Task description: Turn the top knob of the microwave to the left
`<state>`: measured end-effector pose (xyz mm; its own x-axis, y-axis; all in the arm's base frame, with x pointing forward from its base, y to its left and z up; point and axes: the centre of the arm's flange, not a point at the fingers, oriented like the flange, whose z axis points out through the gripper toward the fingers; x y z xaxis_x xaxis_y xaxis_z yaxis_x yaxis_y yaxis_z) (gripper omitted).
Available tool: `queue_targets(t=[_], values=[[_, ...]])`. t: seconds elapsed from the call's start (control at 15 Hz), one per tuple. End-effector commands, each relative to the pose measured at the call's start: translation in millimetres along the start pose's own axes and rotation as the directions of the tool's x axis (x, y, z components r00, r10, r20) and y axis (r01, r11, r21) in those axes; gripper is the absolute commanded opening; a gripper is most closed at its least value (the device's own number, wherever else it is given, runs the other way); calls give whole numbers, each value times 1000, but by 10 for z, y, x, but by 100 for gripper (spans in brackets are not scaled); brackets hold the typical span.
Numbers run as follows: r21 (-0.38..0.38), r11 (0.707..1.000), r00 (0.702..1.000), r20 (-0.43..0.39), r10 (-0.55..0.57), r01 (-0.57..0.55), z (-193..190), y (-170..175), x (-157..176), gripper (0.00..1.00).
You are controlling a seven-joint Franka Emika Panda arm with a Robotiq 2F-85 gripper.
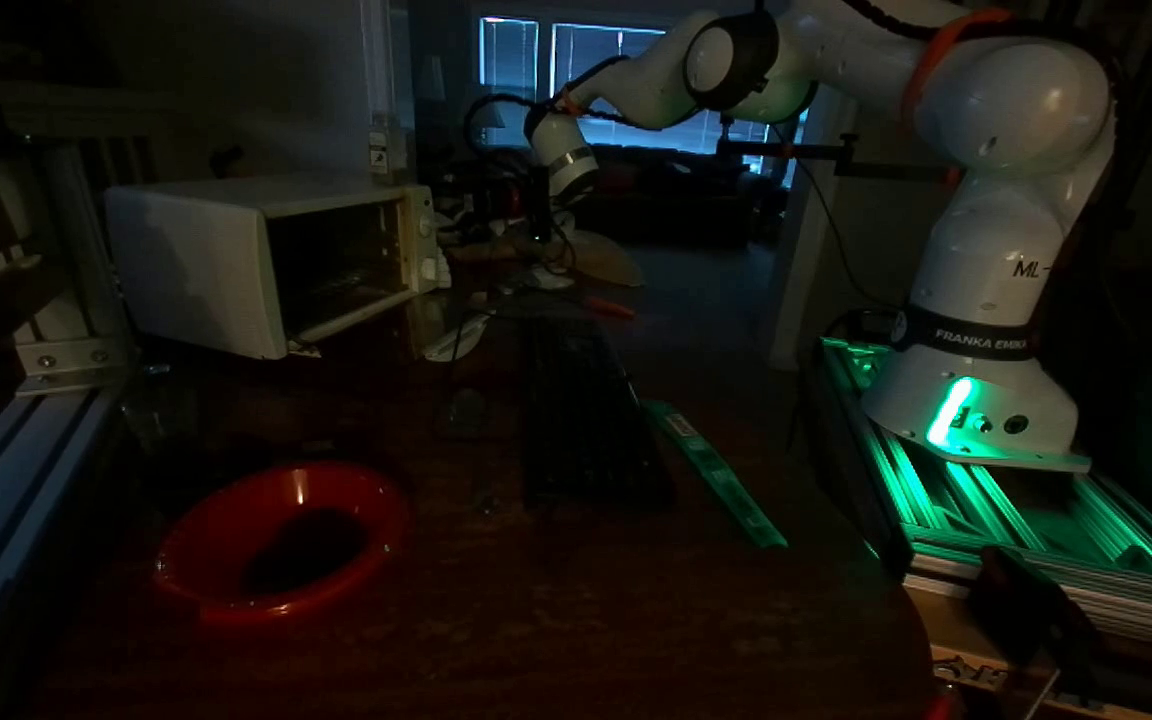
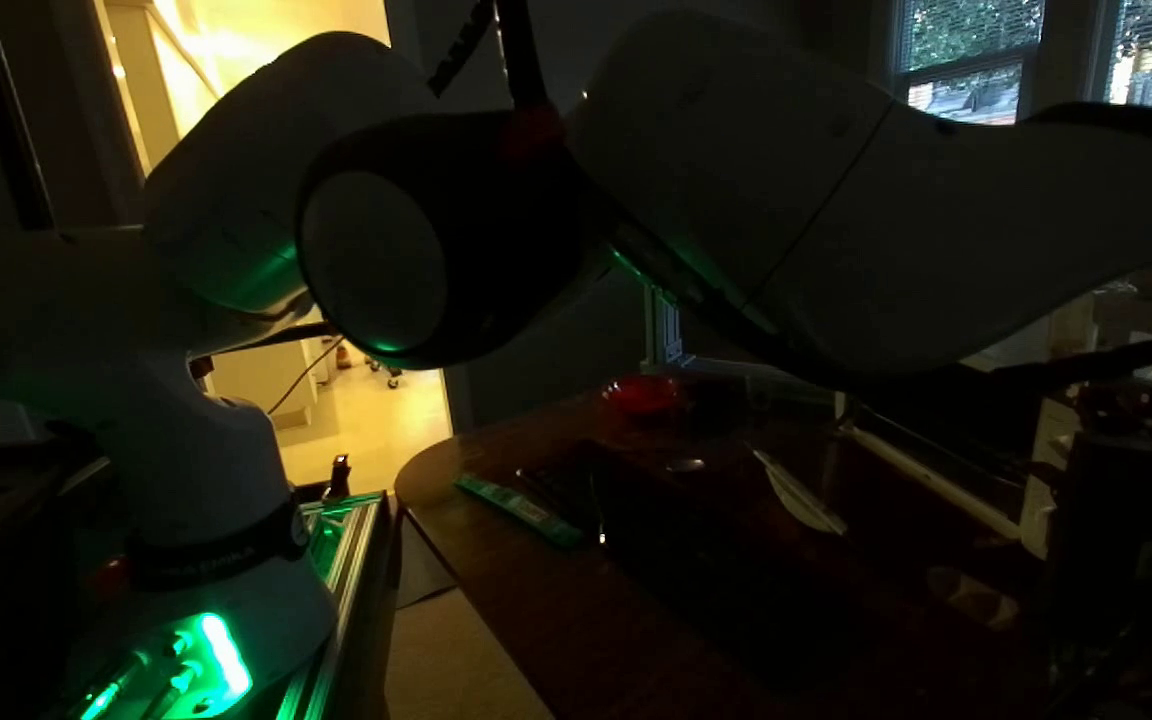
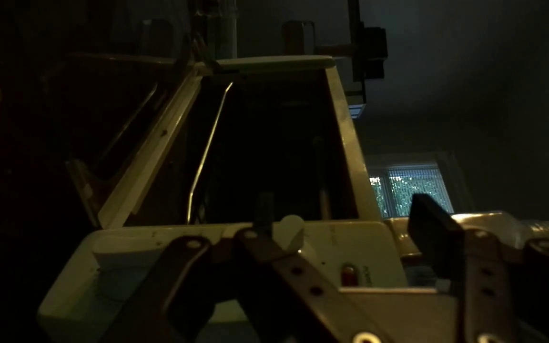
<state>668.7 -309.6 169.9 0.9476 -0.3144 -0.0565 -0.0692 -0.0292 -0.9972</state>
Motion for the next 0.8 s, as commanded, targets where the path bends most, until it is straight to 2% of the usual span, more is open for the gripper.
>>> queue_targets(t=[0.0, 0.13, 0.2, 0.27, 0.33, 0.4, 0.53, 0.6, 0.73], values=[[47, 998, 999, 11, -43, 43, -121, 48, 144, 73], [52, 997, 999, 15, -52, 51, -158, 52, 141, 76], [52, 997, 998, 18, -54, 53, -179, 53, 137, 73], [54, 997, 998, 20, -52, 51, -196, 69, 133, 80], [58, 997, 999, 24, -49, 48, -211, 85, 129, 78], [58, 997, 999, 25, -47, 46, -220, 107, 129, 80], [58, 997, 999, 26, -42, 40, -227, 161, 132, 76], [59, 997, 999, 25, -45, 43, -227, 185, 137, 71], [64, 997, 999, 20, -47, 46, -218, 215, 166, 70]])
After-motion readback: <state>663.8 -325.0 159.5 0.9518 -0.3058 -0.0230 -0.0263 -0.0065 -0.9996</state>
